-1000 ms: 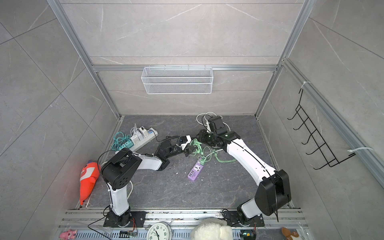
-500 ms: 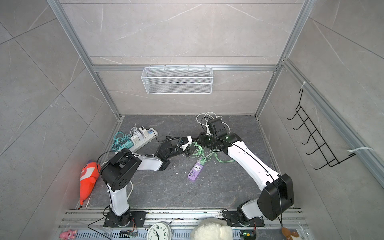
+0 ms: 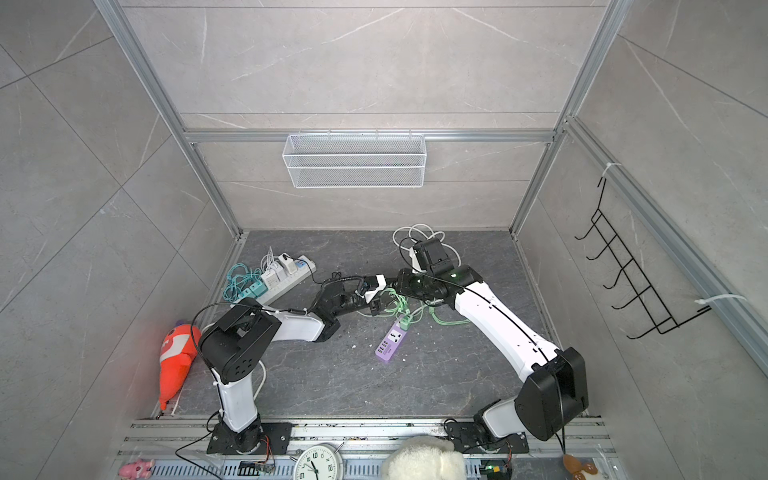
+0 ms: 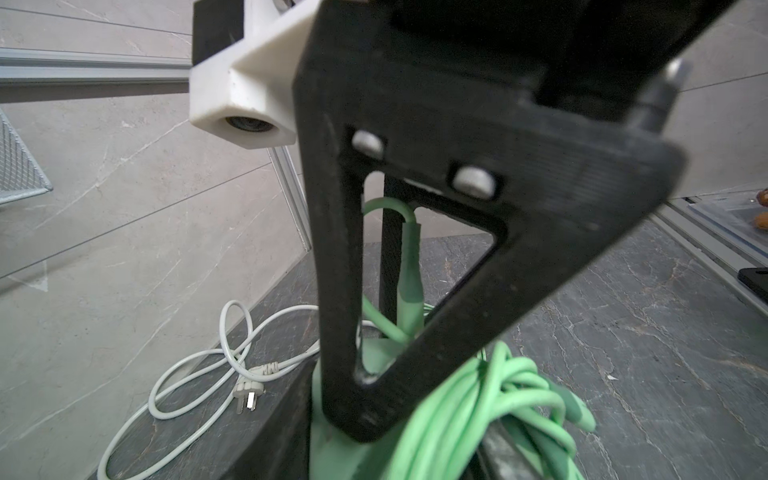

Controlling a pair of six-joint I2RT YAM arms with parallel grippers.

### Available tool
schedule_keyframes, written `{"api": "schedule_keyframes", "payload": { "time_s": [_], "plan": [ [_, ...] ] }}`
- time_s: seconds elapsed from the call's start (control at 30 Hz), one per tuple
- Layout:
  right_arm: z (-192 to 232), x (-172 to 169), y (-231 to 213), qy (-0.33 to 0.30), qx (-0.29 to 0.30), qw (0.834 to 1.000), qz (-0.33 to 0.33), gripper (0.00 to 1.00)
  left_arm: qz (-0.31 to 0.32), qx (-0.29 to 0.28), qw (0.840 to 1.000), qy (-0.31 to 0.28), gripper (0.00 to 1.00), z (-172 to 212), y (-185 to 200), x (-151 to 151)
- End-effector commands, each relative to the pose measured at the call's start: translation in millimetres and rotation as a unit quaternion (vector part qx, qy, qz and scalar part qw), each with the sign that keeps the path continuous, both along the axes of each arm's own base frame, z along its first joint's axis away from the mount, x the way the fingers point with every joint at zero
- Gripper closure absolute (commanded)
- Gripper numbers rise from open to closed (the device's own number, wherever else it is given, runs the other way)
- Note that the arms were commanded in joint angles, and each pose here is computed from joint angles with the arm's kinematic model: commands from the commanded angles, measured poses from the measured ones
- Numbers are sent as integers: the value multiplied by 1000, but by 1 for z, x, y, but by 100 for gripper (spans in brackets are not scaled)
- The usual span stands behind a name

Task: Insert the plug
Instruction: 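Open the left gripper and draw it back while the right holds the charger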

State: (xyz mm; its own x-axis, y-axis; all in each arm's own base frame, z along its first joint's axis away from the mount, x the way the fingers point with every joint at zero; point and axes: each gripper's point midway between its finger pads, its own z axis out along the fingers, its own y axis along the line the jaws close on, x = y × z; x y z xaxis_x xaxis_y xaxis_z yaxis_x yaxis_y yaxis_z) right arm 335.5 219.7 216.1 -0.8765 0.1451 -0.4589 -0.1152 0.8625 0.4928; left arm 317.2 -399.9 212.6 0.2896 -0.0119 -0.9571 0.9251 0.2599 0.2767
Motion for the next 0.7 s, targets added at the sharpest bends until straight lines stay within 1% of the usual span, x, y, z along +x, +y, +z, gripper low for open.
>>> {"api": "schedule_keyframes", "payload": {
  "time_s": [0.0,0.07,0.1,0.17,0.23,0.27,0.3,0.33,0.37,0.4,0.5,0.6,0.67],
  "plan": [
    [-14,-15,6,39,-19,999,32,60,13,-59,995,-80,79,66,6,1],
    [-16,-15,11,44,-16,998,43,62,14,-58,995,-83,79,65,6,3],
    [-16,-15,13,45,-14,998,49,66,15,-56,995,-85,79,65,5,4],
    [-18,-13,14,47,-16,998,49,76,17,-54,995,-84,78,66,5,7],
    [-19,-9,16,47,-18,998,49,85,22,-56,995,-85,73,69,7,10],
    [-19,-7,15,45,-22,998,47,89,25,-57,994,-85,69,70,8,11],
    [-18,-5,15,43,-24,998,46,91,28,-57,994,-85,67,71,9,12],
    [-16,-2,16,40,-25,998,43,92,30,-57,994,-83,64,71,10,14],
    [-14,3,15,36,-31,998,36,93,35,-55,995,-79,57,71,11,16],
    [-10,8,13,29,-38,998,28,94,39,-51,995,-74,46,69,12,17],
    [2,29,0,0,-74,997,-12,95,56,-33,995,-75,24,64,19,17],
    [19,54,-10,-46,-100,992,-58,95,88,-19,993,-74,16,61,31,17],
    [29,68,-12,-65,-104,989,-77,95,107,-4,992,-66,14,57,38,19]
  ]
}}
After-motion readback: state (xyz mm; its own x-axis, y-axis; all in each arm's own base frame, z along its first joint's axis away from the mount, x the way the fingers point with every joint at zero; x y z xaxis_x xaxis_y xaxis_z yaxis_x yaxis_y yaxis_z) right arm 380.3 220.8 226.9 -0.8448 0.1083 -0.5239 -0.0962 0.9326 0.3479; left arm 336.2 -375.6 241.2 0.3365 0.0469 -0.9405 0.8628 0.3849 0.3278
